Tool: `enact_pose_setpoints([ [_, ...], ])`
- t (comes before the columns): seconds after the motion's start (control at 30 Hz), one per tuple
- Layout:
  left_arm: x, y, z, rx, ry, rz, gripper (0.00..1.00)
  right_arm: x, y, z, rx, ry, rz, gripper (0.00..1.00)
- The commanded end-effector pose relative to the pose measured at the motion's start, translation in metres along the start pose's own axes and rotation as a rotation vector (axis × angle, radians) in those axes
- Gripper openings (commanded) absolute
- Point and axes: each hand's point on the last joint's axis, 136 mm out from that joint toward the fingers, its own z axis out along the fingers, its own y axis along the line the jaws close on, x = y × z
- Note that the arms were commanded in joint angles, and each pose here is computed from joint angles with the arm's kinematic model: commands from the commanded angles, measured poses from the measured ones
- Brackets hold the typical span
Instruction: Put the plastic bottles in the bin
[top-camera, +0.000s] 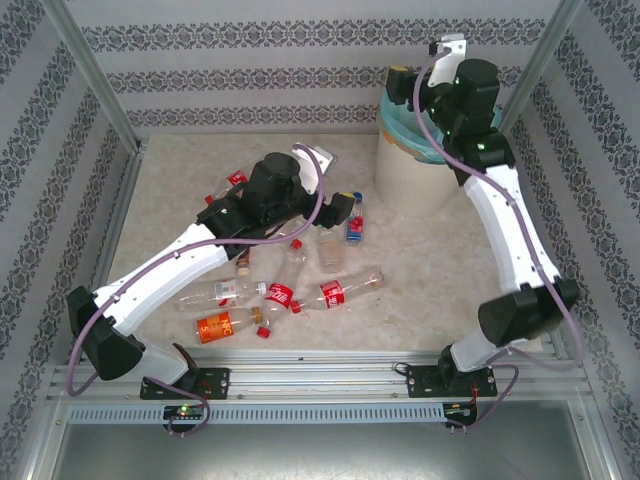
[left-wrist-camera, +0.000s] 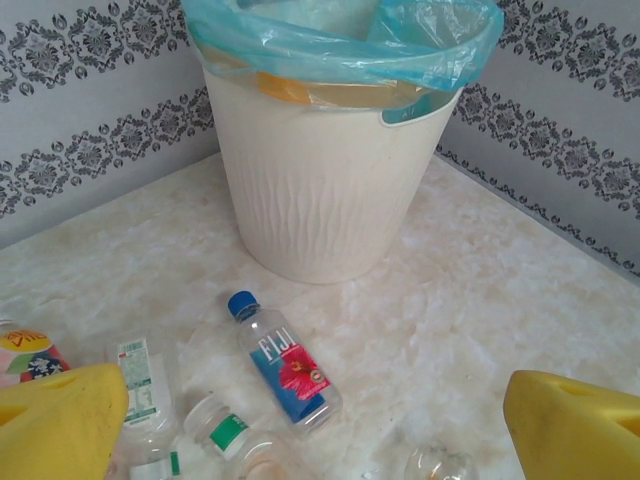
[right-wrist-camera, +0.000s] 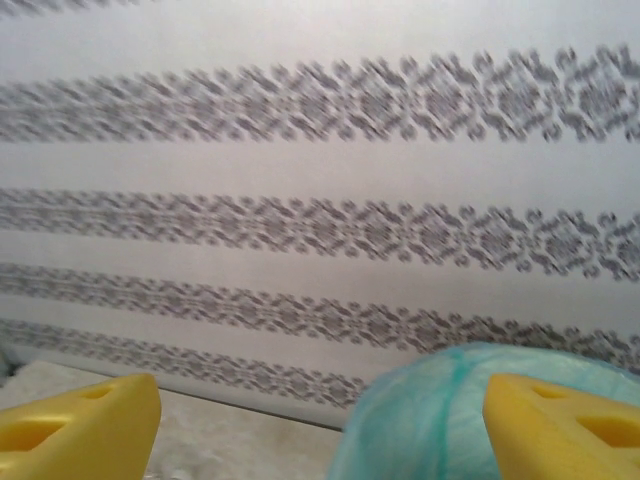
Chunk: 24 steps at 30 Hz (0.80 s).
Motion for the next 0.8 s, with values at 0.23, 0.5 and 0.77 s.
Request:
enact_pose_setpoints([
  [0.23,0.052,-0.021,-0.010,0.155,0.184,0.015,0.94,0.041,0.075,-0.092,-0.151,0.041,0.001,0.85],
  [0.5,0.099,-0.028,-0.003,0.196,0.349,-0.032,0.88,0.105,0.088,-0.159,-0.168,0.143,0.070,0.84],
  [0.77,0.134,-0.024,0.012,0.182,0.402,-0.062,0.87,0.161,0.085,-0.192,-0.182,0.289,0.076,0.84],
])
